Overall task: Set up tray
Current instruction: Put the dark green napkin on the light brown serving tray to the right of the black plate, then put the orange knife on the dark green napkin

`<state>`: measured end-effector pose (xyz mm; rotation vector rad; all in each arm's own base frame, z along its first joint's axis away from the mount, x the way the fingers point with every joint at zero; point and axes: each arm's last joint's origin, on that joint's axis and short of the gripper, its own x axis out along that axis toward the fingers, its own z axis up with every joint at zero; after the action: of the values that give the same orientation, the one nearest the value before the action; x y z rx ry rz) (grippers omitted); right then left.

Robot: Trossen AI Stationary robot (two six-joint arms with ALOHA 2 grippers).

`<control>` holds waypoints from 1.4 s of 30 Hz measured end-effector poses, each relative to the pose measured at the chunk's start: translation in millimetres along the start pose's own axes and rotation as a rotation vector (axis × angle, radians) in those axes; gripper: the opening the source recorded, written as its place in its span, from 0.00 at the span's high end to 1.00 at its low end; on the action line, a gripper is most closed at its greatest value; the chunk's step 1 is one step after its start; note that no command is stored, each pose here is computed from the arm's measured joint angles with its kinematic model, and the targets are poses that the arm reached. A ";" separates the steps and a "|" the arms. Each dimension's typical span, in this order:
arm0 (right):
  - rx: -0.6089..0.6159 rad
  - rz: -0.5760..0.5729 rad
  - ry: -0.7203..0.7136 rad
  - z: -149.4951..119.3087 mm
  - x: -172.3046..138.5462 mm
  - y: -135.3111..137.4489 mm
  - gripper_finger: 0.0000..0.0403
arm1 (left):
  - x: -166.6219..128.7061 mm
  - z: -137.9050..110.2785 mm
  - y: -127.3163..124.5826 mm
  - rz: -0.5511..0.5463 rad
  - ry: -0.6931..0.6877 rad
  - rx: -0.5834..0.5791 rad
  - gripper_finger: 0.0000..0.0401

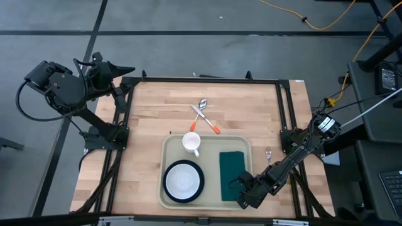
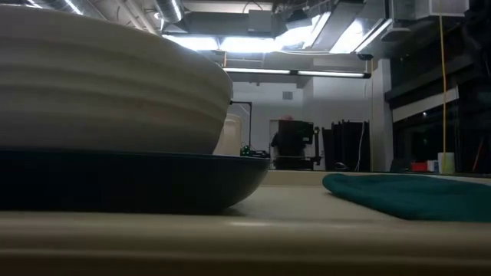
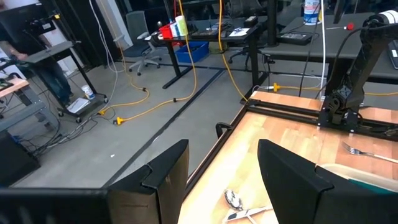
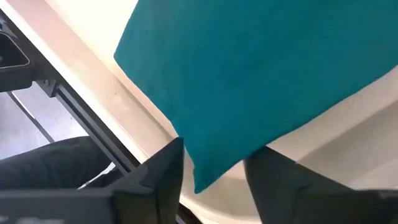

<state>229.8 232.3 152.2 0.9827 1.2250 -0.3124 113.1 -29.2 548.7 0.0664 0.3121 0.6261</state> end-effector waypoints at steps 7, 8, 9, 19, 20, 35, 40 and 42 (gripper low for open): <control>0.044 -0.005 0.030 -0.9 -0.1 -0.2 0.44 | 0.0 0.0 0.0 0.000 0.000 0.000 0.53; 0.046 -0.007 0.038 -1.1 -0.2 -0.1 0.42 | 0.0 0.0 0.0 0.000 0.000 0.000 0.53; 0.046 -0.009 0.050 -1.5 -0.6 0.4 0.41 | 0.0 0.0 0.0 0.000 0.000 0.000 0.53; 0.043 -0.152 0.042 -1.3 -24.0 16.3 0.32 | 0.0 -0.2 -0.4 -0.015 0.006 0.001 0.53; 0.041 -0.185 0.037 -1.1 -29.0 17.9 0.32 | 0.0 -0.2 -0.4 -0.015 0.006 0.001 0.53; -0.143 -0.451 -0.401 56.3 -114.9 53.4 0.32 | 0.0 -0.3 -0.5 -0.017 0.007 -0.035 0.53; -0.233 -0.395 -0.514 109.8 -136.8 71.3 0.32 | 0.3 -0.2 -1.1 -0.017 0.008 -0.031 0.53; -0.265 -0.381 -0.532 135.3 -144.6 73.8 0.32 | 0.4 -0.3 -1.4 -0.022 0.010 -0.017 0.53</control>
<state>315.0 129.0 315.7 0.3916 0.9224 -0.6472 114.1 -30.1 548.1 0.0432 0.3167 0.6071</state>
